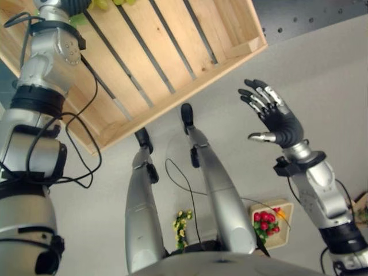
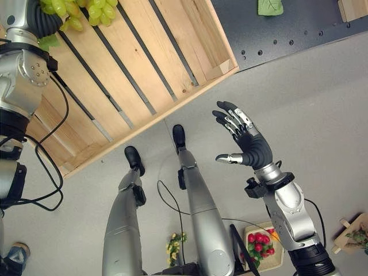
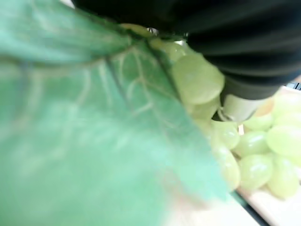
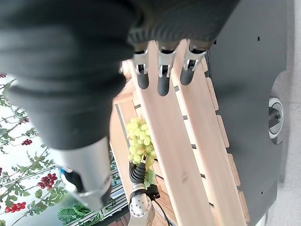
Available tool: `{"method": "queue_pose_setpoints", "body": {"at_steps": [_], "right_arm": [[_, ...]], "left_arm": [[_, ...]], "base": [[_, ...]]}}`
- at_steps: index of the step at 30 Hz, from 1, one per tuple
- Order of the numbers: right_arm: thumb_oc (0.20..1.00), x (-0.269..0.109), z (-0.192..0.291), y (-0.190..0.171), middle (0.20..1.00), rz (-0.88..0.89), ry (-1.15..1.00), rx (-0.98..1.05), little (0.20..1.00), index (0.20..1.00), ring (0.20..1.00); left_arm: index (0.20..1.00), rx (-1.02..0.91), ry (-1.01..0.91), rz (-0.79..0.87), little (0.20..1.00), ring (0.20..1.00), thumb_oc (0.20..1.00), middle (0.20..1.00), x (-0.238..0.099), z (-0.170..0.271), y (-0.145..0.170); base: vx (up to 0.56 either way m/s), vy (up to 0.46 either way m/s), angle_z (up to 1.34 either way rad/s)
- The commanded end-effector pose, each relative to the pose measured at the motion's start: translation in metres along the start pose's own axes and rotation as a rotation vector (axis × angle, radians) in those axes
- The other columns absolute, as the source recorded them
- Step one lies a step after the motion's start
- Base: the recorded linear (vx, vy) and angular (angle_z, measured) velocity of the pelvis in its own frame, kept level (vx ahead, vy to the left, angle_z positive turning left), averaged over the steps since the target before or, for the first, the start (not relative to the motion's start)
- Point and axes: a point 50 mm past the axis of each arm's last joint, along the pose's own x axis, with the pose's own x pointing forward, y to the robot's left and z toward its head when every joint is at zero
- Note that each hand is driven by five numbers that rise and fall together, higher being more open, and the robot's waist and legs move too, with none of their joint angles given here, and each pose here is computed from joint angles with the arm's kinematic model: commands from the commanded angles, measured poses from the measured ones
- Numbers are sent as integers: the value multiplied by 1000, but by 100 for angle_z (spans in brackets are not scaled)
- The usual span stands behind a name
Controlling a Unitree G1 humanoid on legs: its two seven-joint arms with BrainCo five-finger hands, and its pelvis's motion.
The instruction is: Pick up the fruits from the basket on one side to the basket on the other side
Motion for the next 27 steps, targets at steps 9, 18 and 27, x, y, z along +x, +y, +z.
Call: {"method": "queue_pose_setpoints", "body": {"at_steps": [9,18,27], "right_arm": [[1000,-4,21,4,1000,6,-109,-9,1000,1000,1000],[1000,-1,12,2,1000,-68,-106,-9,1000,1000,1000],[1000,5,14,-1,1000,-46,-103,-58,1000,1000,1000]], "left_arm": [[200,-103,30,-14,200,200,200,200,-14,-10,-8],[200,-1338,-37,81,200,200,200,200,-95,32,-33],[200,-1667,-153,67,200,200,200,200,-121,58,-23]], "base": [[-1,4,0],[-13,39,-1],[-20,37,3]]}}
